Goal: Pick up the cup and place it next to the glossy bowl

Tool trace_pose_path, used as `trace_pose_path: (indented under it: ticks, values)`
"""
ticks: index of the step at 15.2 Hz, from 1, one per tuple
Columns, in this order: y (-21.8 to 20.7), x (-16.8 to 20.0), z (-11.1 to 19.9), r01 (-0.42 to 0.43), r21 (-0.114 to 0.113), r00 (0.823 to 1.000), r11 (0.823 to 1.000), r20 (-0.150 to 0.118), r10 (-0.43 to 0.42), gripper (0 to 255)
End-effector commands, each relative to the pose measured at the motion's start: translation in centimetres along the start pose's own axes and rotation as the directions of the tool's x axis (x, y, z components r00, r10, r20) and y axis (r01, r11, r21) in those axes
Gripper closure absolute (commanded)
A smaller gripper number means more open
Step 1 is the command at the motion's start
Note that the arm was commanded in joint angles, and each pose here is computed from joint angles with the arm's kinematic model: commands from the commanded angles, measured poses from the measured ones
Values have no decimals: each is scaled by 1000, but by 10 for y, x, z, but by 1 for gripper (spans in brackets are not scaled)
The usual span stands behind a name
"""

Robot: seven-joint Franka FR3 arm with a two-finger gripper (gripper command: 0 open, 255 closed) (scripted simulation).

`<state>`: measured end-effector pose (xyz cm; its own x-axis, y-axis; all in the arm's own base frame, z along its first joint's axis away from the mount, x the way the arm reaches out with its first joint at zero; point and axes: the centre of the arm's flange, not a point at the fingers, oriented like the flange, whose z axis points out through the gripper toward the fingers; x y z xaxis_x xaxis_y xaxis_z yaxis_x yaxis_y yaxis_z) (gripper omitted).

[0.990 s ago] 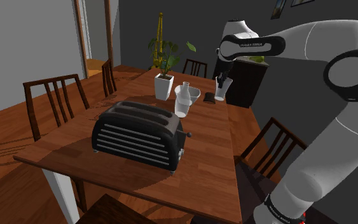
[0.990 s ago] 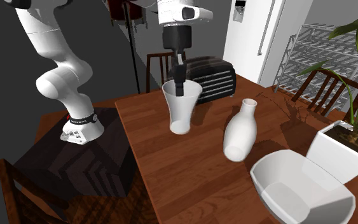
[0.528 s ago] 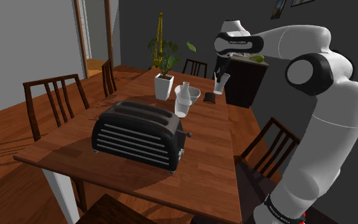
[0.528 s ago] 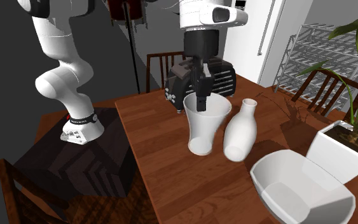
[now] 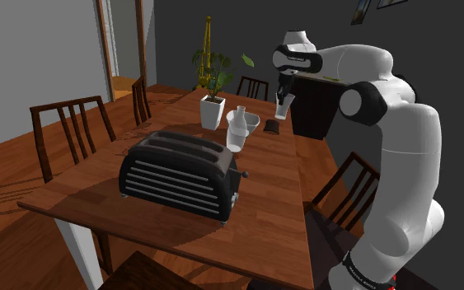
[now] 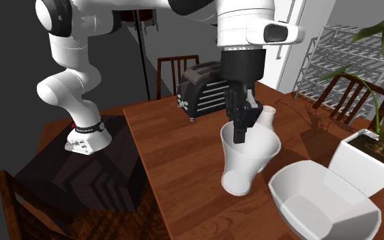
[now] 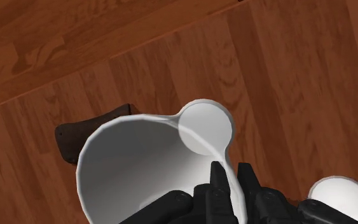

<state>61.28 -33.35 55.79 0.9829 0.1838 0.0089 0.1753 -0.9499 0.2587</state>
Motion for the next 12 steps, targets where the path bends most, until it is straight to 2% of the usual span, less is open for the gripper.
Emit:
trace_pose_path:
  ticks: [1,12]
  values:
    - [0,1,10,0,-1,1000,1000,-1,0,255]
    - [-15,1,66,0,-1,1000,1000,-1,0,255]
